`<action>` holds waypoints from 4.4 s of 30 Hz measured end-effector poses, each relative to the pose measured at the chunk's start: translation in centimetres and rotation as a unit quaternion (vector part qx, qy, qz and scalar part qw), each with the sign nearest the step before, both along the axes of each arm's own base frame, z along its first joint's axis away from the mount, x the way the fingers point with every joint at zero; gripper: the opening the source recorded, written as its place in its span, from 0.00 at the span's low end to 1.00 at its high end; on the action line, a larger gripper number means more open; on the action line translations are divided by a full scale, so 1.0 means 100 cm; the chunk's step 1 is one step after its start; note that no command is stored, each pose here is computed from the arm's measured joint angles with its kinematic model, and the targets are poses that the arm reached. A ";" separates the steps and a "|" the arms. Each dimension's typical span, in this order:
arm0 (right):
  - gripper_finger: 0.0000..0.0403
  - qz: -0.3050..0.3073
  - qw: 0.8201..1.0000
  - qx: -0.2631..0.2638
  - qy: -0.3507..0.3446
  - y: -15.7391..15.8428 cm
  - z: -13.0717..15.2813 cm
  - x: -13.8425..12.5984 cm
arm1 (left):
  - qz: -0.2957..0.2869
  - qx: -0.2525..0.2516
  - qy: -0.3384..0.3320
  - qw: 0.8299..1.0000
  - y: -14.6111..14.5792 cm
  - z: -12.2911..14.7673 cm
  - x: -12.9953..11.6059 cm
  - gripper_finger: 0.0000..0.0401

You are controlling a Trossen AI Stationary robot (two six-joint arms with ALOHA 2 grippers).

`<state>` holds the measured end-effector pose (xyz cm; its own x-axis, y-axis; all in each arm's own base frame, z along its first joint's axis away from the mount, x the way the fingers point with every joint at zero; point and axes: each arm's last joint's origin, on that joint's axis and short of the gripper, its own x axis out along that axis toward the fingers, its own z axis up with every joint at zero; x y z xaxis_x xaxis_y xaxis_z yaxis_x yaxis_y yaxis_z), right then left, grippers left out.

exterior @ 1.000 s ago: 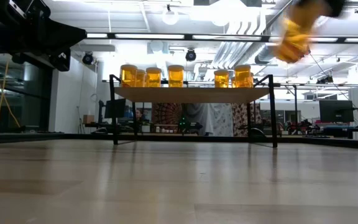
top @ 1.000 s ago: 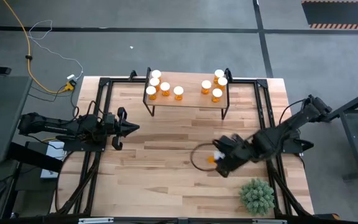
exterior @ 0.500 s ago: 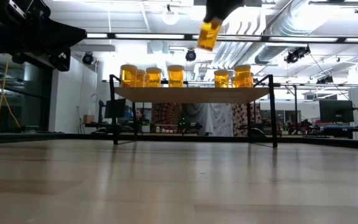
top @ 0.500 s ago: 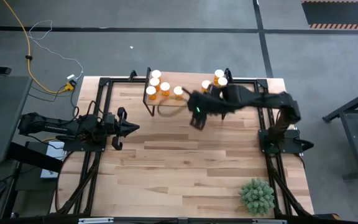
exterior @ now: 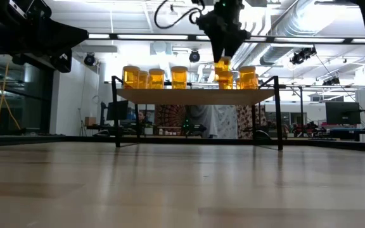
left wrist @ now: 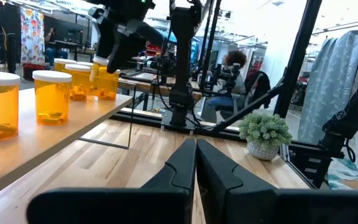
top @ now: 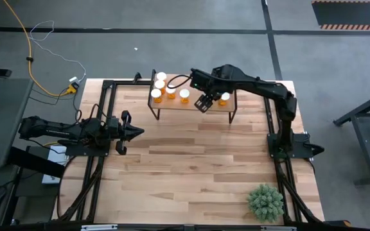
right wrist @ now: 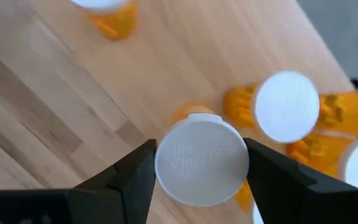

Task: Pick and place medicine bottles onto shelf by color
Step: Put the yellow pill bottle on the shelf, then return to Home Position

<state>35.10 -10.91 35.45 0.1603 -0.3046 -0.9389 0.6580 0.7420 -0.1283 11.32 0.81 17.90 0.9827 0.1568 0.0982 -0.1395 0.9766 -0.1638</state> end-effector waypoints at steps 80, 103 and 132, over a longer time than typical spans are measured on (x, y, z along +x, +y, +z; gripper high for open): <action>0.74 -0.110 0.994 0.015 -0.023 -0.031 0.005 -0.009 | 0.000 0.000 0.004 1.000 0.000 -0.001 0.000 0.01; 0.74 0.016 0.982 -0.138 -0.130 0.106 0.031 -0.124 | 0.000 0.000 0.008 1.000 0.000 -0.001 0.000 0.01; 0.74 0.097 0.918 -0.098 -0.372 0.120 -0.085 -0.196 | 0.000 0.000 0.009 1.000 0.000 -0.002 0.000 0.01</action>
